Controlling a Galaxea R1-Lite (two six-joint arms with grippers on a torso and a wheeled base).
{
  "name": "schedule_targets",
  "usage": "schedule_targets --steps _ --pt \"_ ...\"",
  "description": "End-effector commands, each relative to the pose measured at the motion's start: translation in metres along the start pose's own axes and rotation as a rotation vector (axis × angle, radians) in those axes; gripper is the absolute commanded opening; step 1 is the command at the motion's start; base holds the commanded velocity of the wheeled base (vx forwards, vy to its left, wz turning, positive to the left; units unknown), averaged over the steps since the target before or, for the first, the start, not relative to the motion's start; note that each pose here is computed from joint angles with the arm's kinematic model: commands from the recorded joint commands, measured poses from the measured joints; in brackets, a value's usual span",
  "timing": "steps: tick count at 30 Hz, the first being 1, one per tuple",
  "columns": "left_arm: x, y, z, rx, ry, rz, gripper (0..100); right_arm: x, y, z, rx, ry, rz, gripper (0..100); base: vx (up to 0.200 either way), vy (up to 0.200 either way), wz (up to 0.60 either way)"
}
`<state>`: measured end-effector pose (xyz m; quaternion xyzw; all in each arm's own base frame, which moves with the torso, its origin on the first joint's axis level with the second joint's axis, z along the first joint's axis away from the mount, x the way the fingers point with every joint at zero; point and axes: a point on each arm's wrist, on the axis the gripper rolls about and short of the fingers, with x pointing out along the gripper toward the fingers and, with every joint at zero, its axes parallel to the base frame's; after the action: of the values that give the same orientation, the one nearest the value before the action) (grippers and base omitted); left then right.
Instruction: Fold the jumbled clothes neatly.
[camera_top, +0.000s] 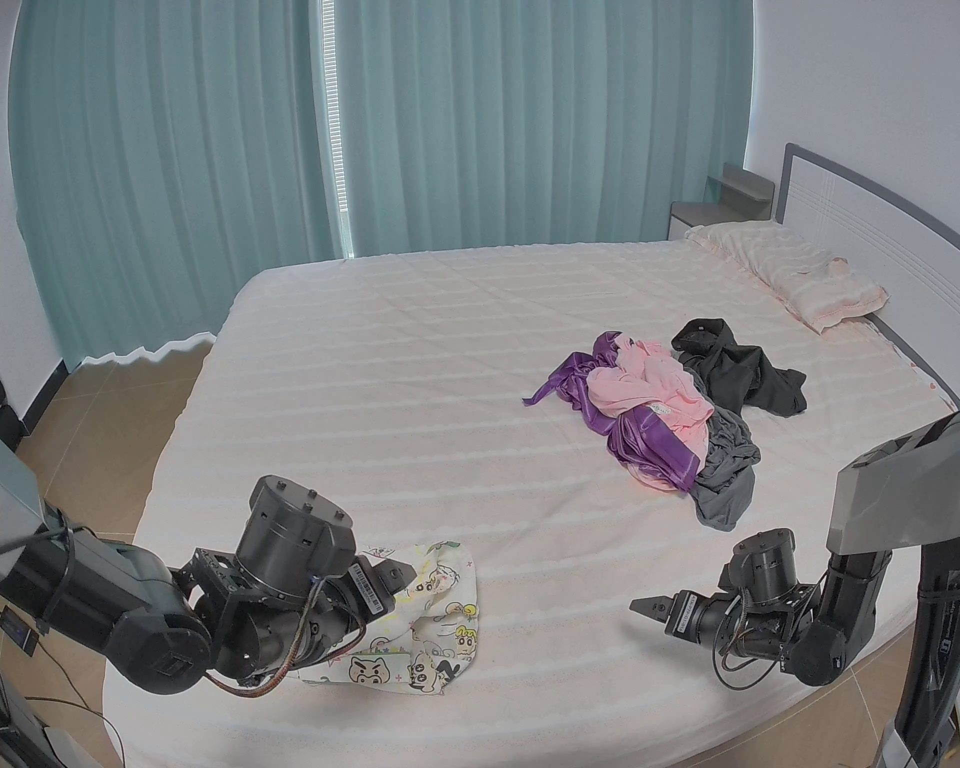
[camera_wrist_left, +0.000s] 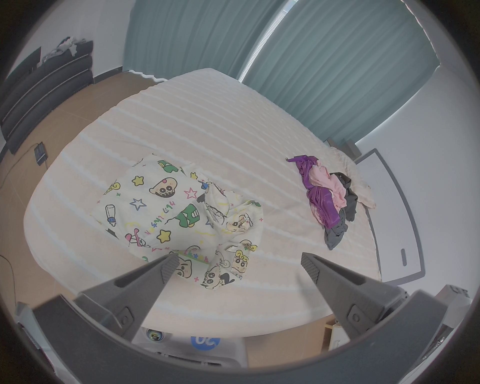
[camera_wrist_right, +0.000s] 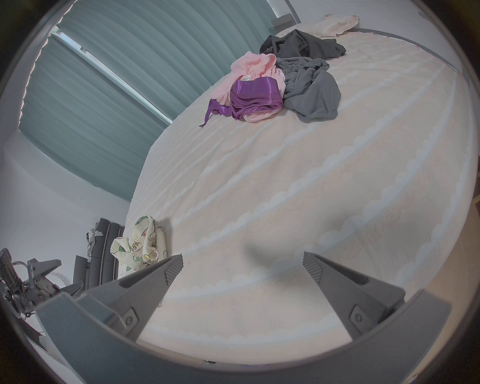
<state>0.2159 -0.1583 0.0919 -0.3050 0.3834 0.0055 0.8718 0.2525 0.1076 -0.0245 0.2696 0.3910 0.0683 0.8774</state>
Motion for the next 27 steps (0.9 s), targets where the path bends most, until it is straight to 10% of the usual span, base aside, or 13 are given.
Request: schedule_targets --steps 1,20,27 --pt "0.005 0.016 0.008 -0.043 -0.007 0.015 100 0.001 0.01 0.003 -0.017 -0.043 0.053 100 0.0 0.2 0.0" --pt "0.025 0.054 0.056 -0.216 0.013 0.032 100 0.033 0.112 0.027 -0.138 -0.092 0.247 100 0.0 0.179 0.0" --pt "0.036 0.066 0.063 -0.254 0.049 0.033 100 0.059 0.166 0.002 -0.356 -0.077 0.346 100 0.0 0.0 0.0"
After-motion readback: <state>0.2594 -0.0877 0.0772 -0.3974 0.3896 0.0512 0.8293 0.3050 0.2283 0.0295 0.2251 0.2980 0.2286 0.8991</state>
